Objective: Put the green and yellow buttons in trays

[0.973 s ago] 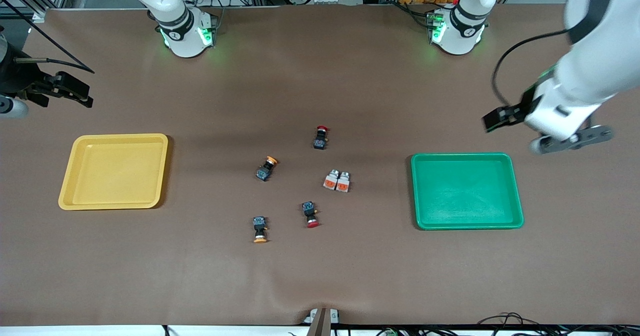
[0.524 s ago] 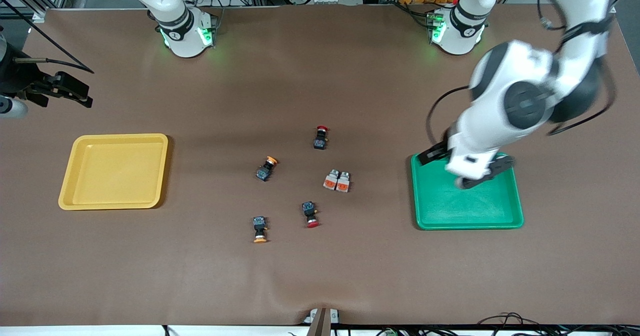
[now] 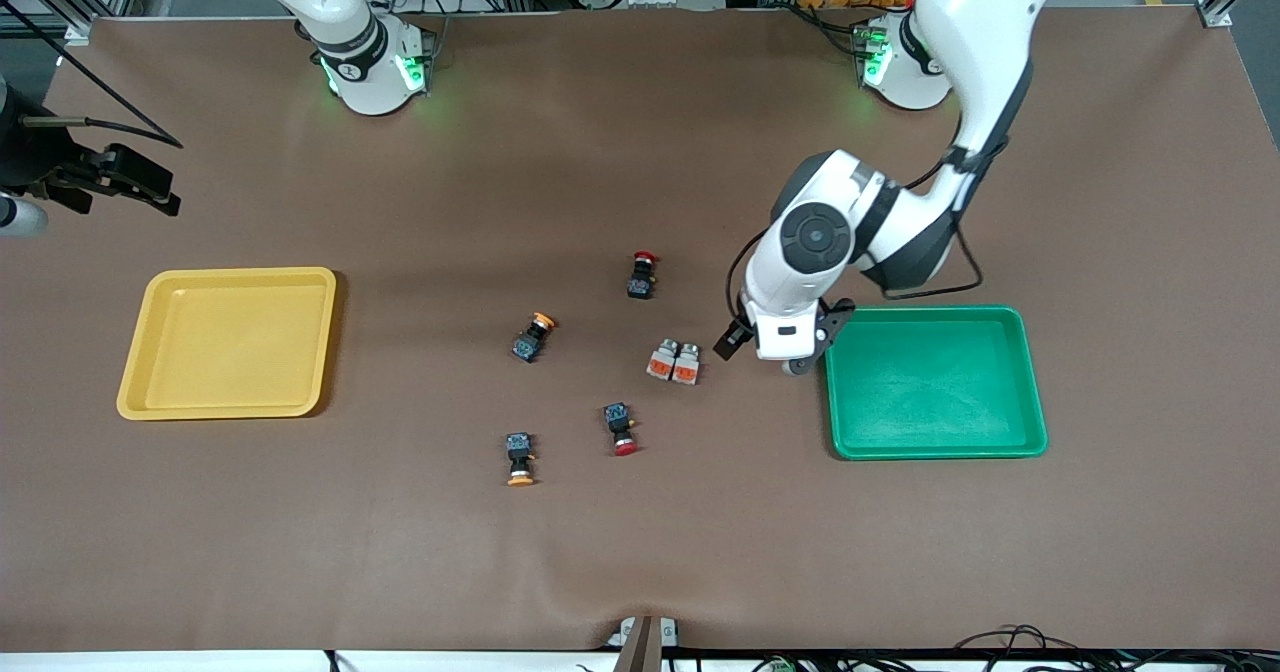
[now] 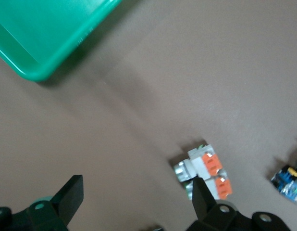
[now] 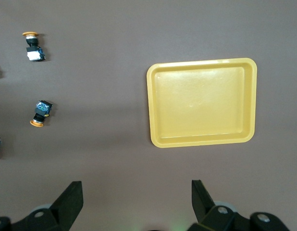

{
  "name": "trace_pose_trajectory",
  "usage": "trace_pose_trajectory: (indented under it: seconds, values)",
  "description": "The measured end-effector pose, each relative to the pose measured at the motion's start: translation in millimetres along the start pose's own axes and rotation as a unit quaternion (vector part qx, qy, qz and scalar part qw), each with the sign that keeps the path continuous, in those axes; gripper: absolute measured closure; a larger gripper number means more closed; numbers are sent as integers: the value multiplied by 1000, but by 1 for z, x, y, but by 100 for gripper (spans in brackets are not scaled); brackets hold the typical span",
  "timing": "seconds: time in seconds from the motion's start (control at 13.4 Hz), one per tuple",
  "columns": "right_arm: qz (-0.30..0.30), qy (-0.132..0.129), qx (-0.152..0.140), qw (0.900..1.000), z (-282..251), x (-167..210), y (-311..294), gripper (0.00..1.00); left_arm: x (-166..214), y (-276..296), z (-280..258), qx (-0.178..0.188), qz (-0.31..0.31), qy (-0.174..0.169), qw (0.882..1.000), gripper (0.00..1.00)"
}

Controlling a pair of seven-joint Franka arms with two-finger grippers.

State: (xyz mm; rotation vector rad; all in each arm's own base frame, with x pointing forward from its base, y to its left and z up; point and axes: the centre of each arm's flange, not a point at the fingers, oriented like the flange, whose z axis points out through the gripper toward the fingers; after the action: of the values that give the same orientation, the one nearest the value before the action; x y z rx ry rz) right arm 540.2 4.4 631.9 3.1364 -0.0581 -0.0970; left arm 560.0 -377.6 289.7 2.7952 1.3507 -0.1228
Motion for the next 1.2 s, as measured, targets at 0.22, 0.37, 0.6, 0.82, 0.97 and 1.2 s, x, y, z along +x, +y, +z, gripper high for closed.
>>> trace_pose_trajectory:
  seconds: [0.22, 0.37, 0.6, 0.82, 0.97, 1.2]
  values:
    - [0, 0, 0, 1000, 0, 0, 0, 0, -19, 11, 26, -32, -85, -2, 996, 0]
    - [0, 0, 0, 1000, 0, 0, 0, 0, -37, 15, 51, -40, -126, 4, 991, 0]
    - [0, 0, 0, 1000, 0, 0, 0, 0, -45, 16, 87, -48, -174, -3, 983, 0]
    - [0, 0, 0, 1000, 0, 0, 0, 0, -45, 17, 100, -56, -188, -2, 981, 0]
    - [0, 0, 0, 1000, 0, 0, 0, 0, -49, 18, 104, -62, -187, 4, 980, 0]
    - [0, -2, 0, 1000, 2, 2, 0, 0, -51, 20, 111, -79, -185, 4, 980, 0]
